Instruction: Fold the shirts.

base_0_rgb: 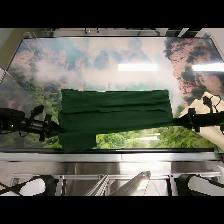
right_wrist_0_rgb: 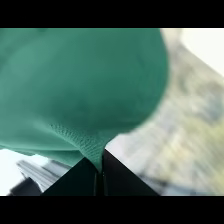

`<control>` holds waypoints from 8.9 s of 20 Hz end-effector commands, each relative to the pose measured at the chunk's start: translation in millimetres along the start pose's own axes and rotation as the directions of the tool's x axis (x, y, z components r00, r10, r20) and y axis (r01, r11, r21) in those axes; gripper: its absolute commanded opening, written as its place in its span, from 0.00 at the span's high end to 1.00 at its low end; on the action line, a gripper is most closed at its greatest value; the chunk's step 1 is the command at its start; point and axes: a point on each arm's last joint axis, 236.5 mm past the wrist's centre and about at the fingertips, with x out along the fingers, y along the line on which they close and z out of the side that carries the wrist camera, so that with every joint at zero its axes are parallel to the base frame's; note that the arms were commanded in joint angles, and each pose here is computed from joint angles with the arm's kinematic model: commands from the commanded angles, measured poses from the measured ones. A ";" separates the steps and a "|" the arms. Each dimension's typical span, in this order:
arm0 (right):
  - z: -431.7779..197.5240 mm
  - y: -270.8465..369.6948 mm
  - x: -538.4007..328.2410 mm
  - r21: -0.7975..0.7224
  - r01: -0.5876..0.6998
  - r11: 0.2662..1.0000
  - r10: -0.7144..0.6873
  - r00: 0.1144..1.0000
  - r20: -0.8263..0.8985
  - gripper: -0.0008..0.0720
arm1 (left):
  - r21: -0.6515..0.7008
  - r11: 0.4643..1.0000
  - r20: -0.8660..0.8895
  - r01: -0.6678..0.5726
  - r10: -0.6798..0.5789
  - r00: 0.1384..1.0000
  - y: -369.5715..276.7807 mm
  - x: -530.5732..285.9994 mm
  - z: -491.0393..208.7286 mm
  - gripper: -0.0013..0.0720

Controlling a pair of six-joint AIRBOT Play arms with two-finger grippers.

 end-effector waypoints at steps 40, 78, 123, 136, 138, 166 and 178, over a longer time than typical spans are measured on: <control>130.5 -7.3 14.9 -0.165 0.122 0.979 -0.080 0.967 0.242 0.10 | 0.211 0.975 0.080 -0.064 0.048 0.996 -95.6 -100.2 172.4 0.04; 70.1 209.9 -34.3 -0.388 -0.521 0.760 0.495 0.852 -0.174 0.96 | 0.667 0.745 -0.236 0.005 0.205 0.950 -226.9 276.7 61.1 0.96; -2.2 150.9 260.1 -0.172 -0.051 0.984 0.023 0.987 -0.161 0.29 | 0.624 0.735 0.375 -0.266 0.017 0.927 -149.6 -53.8 -63.5 0.95; 109.8 111.8 -116.6 -0.027 0.369 0.929 -0.308 0.812 0.497 0.96 | 0.635 0.720 0.399 -0.281 0.006 0.917 -152.1 -56.0 -57.3 0.95; 77.0 44.3 -196.8 0.181 0.526 0.831 -0.535 0.664 0.522 0.96 | 0.632 0.719 0.422 -0.290 -0.005 0.906 -154.7 -58.5 -51.7 0.95; -94.3 222.1 -52.4 -0.596 0.145 0.790 0.099 0.929 0.357 0.96 | 0.698 0.655 0.434 -0.290 -0.065 0.899 -161.4 -53.6 -90.1 0.96; -114.2 225.0 -27.4 -0.626 0.093 0.774 0.114 0.952 0.283 0.96 | 0.684 0.677 0.415 -0.272 -0.054 0.908 -121.4 -23.1 -105.2 0.96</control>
